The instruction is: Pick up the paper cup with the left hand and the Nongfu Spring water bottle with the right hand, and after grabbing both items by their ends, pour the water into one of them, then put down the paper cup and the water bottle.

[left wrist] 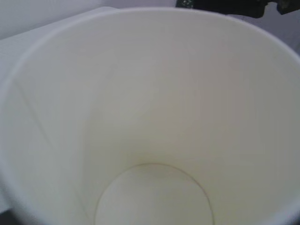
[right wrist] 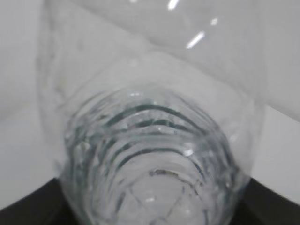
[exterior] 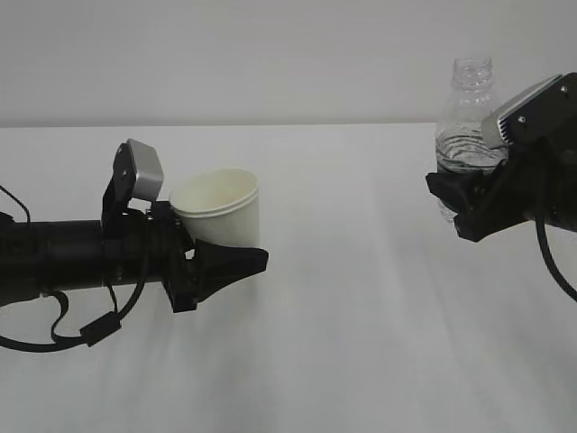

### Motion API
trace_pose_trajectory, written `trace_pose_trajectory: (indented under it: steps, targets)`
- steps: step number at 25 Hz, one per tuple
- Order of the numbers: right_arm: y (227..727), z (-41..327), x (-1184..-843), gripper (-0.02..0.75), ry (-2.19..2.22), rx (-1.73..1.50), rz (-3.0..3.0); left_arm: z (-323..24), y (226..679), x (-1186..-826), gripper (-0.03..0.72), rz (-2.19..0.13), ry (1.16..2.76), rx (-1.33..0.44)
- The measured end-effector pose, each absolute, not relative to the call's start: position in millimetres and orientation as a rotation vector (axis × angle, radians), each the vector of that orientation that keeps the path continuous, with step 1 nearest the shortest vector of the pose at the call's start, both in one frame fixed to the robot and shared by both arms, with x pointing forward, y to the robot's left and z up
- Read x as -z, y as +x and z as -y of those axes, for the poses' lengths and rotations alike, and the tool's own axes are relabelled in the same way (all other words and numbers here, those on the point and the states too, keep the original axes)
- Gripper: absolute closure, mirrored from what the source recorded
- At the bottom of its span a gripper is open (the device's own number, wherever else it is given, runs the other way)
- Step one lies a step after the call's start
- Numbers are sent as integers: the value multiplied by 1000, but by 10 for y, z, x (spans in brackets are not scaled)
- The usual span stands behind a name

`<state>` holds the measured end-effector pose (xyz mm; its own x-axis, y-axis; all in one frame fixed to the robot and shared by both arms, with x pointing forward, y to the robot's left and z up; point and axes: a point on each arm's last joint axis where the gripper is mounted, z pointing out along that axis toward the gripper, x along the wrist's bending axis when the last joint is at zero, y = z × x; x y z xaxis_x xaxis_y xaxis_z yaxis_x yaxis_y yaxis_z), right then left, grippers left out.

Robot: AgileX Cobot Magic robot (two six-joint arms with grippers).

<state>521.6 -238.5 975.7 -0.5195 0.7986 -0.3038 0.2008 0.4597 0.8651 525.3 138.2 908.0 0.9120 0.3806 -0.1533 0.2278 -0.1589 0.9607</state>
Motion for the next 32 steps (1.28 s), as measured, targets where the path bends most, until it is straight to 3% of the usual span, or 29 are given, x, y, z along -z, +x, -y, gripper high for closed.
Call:
trace_pose_trajectory:
  steps: [15, 32]
  targets:
    - [4979, 2410, -10055, 267, 713, -848, -2032, -1034, 5022, -9153, 223, -321, 1777, -68]
    - [4812, 2311, -10193, 267, 595, -705, -2083, -514, 4976, -9340, 223, -146, 1860, -120]
